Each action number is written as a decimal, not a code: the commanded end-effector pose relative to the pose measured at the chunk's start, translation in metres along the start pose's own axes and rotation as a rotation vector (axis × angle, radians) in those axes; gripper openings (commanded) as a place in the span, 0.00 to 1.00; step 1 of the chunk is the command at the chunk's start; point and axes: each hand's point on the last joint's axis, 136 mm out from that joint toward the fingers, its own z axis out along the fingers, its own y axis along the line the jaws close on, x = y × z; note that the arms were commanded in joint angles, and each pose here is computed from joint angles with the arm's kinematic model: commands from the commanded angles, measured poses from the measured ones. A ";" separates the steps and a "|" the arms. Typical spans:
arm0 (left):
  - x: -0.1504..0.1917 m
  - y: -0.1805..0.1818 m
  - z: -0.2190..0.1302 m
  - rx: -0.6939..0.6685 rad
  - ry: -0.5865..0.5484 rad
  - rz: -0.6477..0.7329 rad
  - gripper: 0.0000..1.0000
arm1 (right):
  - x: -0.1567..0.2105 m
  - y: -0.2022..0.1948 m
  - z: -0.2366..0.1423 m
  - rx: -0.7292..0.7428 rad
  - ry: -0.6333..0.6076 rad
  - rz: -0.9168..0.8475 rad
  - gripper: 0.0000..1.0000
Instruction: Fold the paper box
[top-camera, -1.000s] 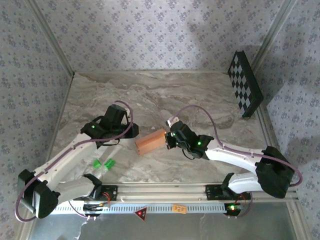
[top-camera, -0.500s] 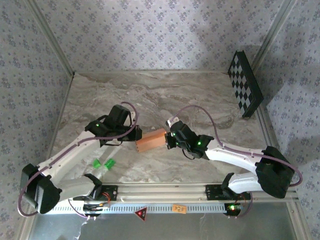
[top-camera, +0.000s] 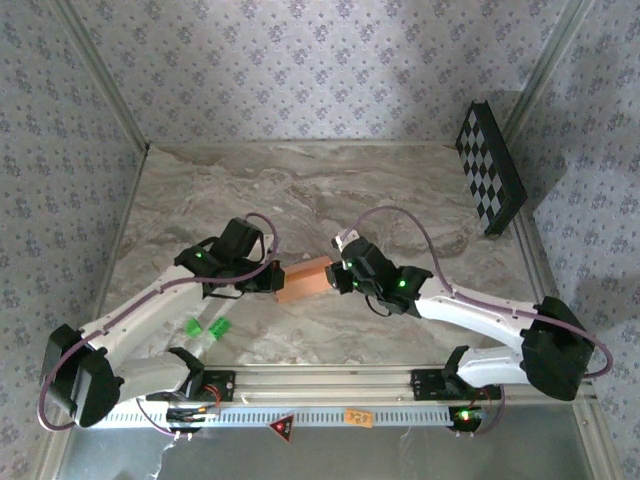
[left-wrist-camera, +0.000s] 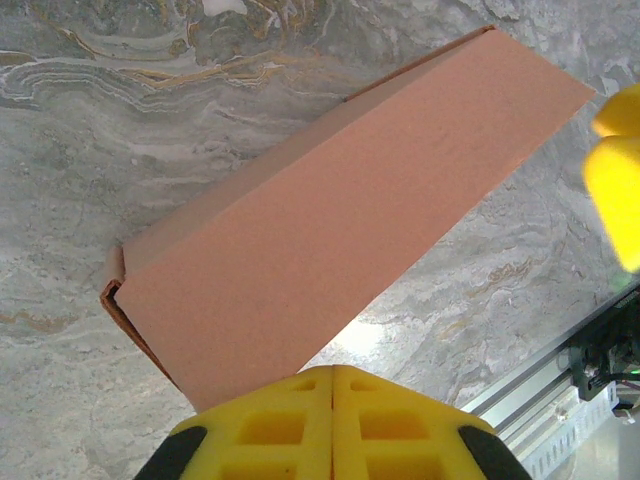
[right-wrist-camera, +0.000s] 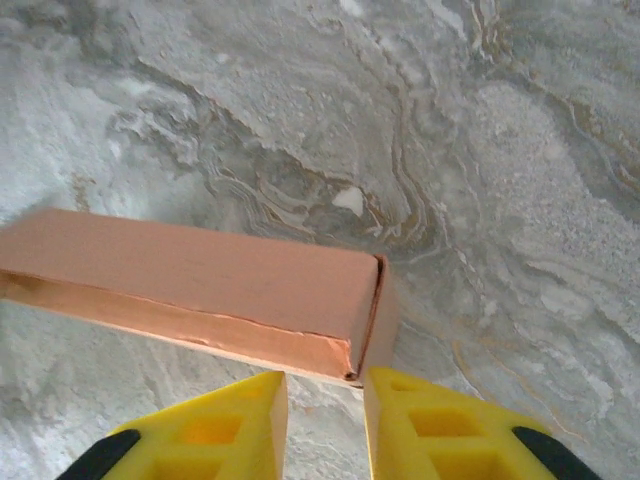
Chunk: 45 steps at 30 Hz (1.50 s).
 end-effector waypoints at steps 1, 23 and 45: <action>0.011 0.006 0.007 -0.013 0.041 -0.010 0.08 | -0.021 0.011 -0.016 -0.039 -0.037 -0.003 0.30; -0.020 -0.016 -0.026 0.024 -0.096 0.025 0.10 | 0.016 0.009 0.031 -0.108 0.131 0.016 0.14; 0.033 0.050 0.028 -0.159 0.102 -0.061 0.03 | 0.050 -0.012 0.048 -0.081 0.230 0.065 0.12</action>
